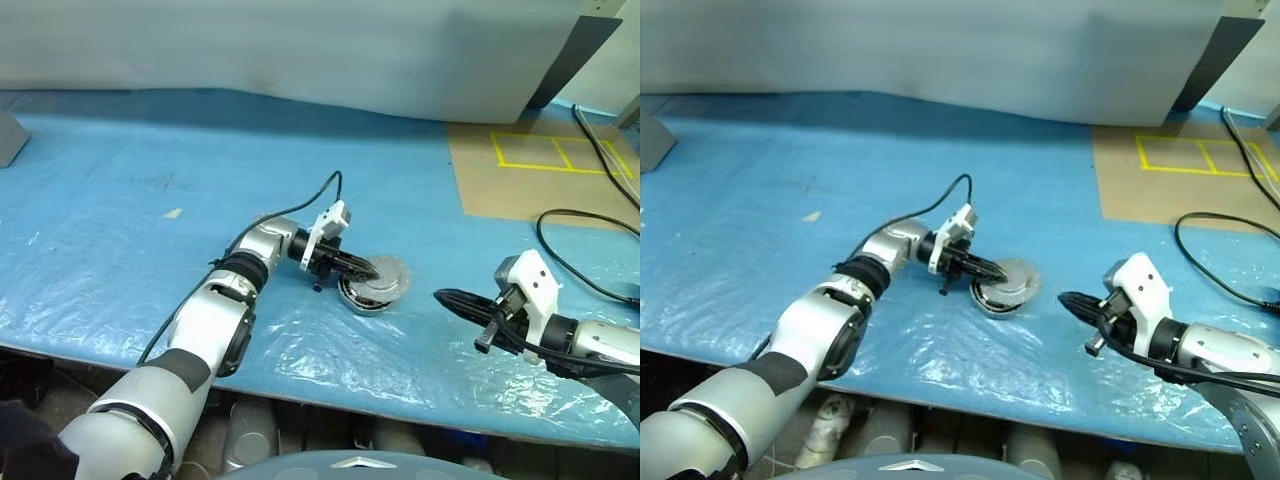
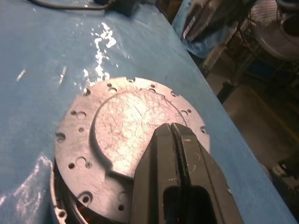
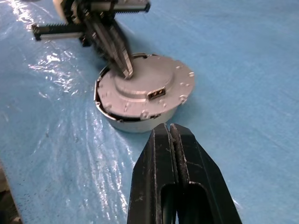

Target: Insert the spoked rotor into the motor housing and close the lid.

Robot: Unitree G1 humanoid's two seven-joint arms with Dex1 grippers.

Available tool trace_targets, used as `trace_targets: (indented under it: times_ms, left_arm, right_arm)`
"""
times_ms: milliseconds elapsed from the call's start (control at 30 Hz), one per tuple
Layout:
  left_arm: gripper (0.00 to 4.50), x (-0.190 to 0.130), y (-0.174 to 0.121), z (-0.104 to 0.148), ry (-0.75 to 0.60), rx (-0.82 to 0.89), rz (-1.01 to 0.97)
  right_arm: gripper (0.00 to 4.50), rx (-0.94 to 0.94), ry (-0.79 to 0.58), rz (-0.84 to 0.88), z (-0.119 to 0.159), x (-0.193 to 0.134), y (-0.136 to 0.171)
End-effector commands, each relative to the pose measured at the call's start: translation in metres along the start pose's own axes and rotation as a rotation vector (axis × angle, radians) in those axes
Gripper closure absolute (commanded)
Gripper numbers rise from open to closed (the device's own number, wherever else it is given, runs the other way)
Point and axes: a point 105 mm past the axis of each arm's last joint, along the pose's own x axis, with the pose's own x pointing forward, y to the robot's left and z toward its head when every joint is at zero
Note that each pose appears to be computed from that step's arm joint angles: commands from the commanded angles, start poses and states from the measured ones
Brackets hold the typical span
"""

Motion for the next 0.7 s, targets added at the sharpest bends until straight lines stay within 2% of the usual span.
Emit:
trace_targets:
  times_ms: [33, 167, 233, 400, 467, 567, 700]
  left_arm:
    - [4.47, -0.001, -0.006, -0.01, 0.097, 0.104, -0.034]
    - [4.47, -0.004, -0.008, -0.013, 0.107, 0.13, -0.032]
    - [4.47, -0.008, -0.006, -0.007, 0.075, 0.134, -0.016]
    - [4.47, -0.027, -0.009, 0.039, -0.124, 0.198, 0.024]
    - [4.47, -0.039, -0.022, 0.056, -0.198, 0.21, 0.012]
    - [4.47, -0.053, -0.047, 0.062, -0.231, 0.212, -0.003]
    - [4.5, -0.065, -0.066, 0.051, -0.238, 0.173, 0.09]
  right_arm:
    - [4.5, -0.046, -0.04, -0.006, 0.011, 0.004, 0.001]
    - [4.5, -0.055, -0.066, 0.024, 0.017, 0.013, 0.006]
    - [4.5, -0.059, -0.079, 0.038, 0.02, 0.016, 0.007]
    - [4.5, -0.066, -0.124, 0.072, 0.032, 0.023, 0.008]
    - [4.5, -0.064, -0.146, 0.096, 0.037, 0.026, 0.011]
    - [4.5, -0.088, -0.141, 0.123, 0.039, 0.033, 0.016]
    - [3.65, -0.17, -0.131, 0.127, 0.04, 0.049, 0.016]
